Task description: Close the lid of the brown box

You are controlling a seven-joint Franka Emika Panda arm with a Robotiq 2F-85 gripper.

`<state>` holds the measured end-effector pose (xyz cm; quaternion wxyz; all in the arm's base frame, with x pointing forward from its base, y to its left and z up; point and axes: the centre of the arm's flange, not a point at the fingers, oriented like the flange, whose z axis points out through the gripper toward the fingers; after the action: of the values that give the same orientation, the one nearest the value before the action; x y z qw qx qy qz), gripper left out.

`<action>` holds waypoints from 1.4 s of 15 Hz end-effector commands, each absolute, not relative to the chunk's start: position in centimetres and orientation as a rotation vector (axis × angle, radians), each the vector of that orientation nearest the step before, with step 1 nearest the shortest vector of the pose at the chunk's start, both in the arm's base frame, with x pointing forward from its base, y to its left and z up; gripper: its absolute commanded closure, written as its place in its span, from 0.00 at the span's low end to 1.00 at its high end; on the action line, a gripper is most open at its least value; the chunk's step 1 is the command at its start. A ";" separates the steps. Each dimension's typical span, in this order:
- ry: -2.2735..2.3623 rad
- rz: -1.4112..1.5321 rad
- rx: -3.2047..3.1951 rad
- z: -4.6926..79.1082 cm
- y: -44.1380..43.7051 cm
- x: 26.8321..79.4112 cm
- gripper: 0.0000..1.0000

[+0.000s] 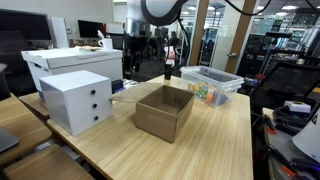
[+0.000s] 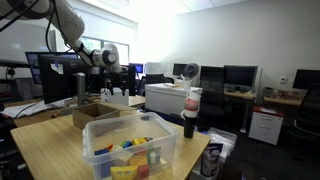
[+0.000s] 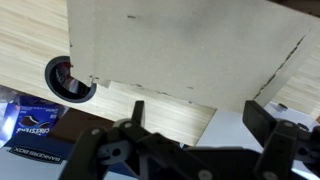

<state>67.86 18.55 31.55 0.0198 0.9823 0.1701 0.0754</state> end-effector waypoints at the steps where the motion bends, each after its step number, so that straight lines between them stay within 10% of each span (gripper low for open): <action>1: 0.576 0.218 3.049 30.8 18.4 70.2 0.00; 21: 0.577 0.132 3.054 26.4 17.5 75.1 0.00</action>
<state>73.75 17.54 26.88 0.0227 0.9831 0.1727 0.0562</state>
